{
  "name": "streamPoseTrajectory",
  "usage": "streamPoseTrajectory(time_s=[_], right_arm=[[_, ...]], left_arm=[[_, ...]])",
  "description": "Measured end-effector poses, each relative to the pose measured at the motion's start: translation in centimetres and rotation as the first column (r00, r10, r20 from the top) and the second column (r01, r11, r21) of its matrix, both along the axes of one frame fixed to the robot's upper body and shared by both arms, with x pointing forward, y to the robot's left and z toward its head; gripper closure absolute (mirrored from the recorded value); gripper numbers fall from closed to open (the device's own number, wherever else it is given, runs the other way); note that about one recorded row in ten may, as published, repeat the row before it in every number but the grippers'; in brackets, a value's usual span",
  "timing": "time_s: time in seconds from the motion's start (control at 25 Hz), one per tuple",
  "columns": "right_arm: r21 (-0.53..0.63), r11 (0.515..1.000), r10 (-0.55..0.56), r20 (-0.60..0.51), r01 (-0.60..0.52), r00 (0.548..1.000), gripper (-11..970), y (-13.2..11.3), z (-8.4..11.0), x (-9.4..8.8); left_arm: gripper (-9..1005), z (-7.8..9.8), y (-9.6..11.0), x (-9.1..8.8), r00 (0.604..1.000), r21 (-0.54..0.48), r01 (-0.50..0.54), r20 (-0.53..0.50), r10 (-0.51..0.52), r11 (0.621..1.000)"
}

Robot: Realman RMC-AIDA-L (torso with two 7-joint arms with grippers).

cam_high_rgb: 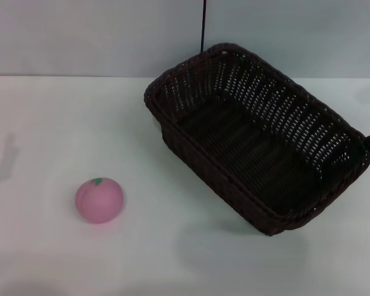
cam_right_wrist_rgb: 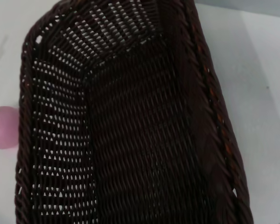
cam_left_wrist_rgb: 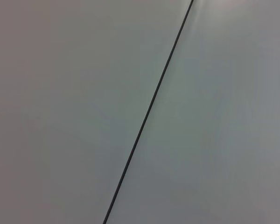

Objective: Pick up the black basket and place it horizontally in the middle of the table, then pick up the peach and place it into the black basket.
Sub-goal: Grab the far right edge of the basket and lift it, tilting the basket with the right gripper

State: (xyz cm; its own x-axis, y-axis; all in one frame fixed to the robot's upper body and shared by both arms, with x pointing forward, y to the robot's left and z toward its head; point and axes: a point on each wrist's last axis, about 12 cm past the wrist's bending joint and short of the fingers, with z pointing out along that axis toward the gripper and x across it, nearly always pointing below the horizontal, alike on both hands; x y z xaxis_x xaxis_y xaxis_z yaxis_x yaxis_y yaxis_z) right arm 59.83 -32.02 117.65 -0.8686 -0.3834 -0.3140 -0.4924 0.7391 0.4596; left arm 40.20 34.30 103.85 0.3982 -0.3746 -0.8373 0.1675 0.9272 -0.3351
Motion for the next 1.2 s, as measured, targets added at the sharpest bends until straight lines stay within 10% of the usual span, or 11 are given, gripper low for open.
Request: streamPoseTrajectory(time_s=[0.88, 1.2], right_arm=[[0.004, 0.999, 0.032, 0.014, -0.032, 0.999, 371, 1.8, -2.6, -0.1], [-0.003, 0.999, 0.052, 0.010, -0.052, 0.999, 588, 2.1, -3.0, -0.3]], left_arm=[[227, -0.1, -0.1, 0.2, 1.000, -0.002, 0.002, -0.011, -0.002, 1.000], [233, -0.2, 0.0, 0.1, 1.000, -0.001, 0.000, -0.017, 0.000, 1.000]])
